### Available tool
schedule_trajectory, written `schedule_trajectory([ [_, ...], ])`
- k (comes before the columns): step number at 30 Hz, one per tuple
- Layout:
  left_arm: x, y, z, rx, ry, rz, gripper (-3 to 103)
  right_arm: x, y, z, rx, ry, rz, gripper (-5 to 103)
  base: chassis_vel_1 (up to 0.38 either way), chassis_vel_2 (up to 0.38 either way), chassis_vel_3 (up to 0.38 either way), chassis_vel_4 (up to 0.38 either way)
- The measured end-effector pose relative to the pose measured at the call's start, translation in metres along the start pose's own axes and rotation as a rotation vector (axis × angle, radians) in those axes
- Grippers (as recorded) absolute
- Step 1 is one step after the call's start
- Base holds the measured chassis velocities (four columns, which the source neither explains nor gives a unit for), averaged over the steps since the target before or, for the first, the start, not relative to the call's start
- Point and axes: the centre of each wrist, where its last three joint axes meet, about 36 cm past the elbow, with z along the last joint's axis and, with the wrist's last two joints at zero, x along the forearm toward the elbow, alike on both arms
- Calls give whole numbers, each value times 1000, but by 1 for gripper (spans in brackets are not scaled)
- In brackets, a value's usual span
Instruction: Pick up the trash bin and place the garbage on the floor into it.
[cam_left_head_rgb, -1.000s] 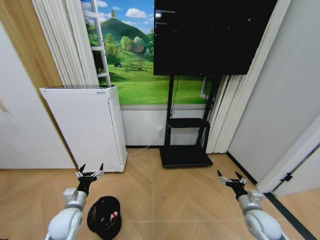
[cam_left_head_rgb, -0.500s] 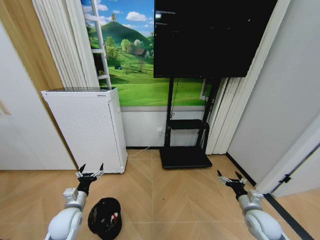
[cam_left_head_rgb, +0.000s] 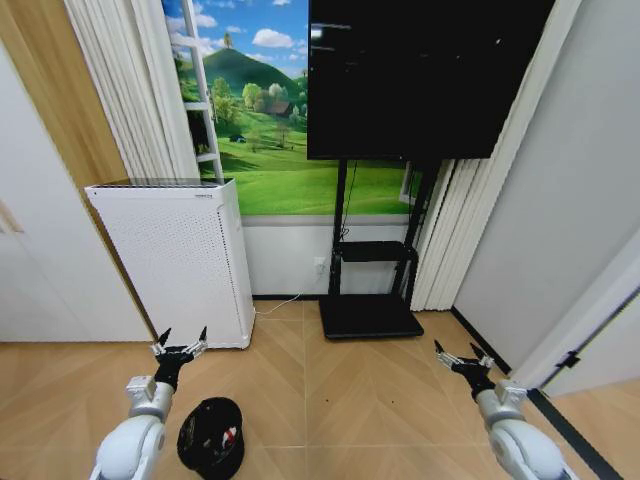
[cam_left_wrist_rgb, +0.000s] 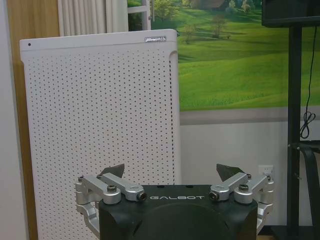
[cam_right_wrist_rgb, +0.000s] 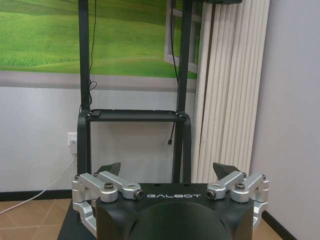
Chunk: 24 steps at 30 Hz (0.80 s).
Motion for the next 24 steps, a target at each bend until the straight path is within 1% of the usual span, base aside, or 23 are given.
schedule_trajectory([
  [24, 0, 0, 0, 0, 0, 0, 100, 0, 0, 0, 0, 0, 0, 100, 0, 0, 0, 0],
])
